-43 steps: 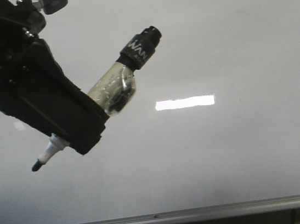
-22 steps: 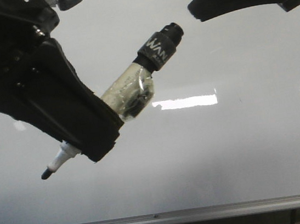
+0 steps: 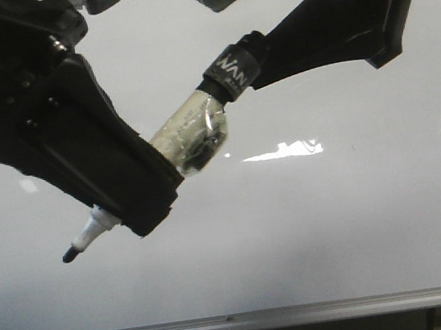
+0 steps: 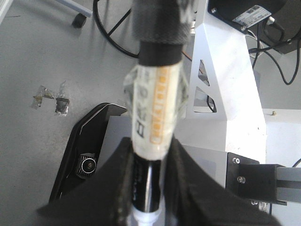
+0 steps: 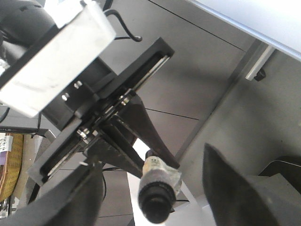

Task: Write number 1 on whiteboard

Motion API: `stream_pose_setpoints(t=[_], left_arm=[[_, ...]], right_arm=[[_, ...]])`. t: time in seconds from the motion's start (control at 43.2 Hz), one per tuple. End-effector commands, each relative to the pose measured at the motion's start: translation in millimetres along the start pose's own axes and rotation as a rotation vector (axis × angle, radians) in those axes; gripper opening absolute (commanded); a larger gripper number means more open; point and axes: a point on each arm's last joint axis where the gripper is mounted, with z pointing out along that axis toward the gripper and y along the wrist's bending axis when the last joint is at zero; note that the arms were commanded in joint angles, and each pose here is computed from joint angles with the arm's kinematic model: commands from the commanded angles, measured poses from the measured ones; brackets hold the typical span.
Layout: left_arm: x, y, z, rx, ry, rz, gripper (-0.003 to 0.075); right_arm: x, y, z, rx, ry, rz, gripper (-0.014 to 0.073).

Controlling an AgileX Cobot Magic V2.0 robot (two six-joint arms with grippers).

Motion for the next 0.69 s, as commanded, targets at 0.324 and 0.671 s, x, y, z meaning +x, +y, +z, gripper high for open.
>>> stream_pose_setpoints(t=[0.324, 0.671], left_arm=[[-15, -15, -12, 0.005, -0.094, 0.034, -0.0020], [-15, -14, -12, 0.003, -0.097, 0.033, -0.0020]], right_arm=[[8, 36, 8, -0.171, 0.104, -0.078, 0.0487], [10, 35, 19, -0.179, 0.140, -0.072, 0.0412]])
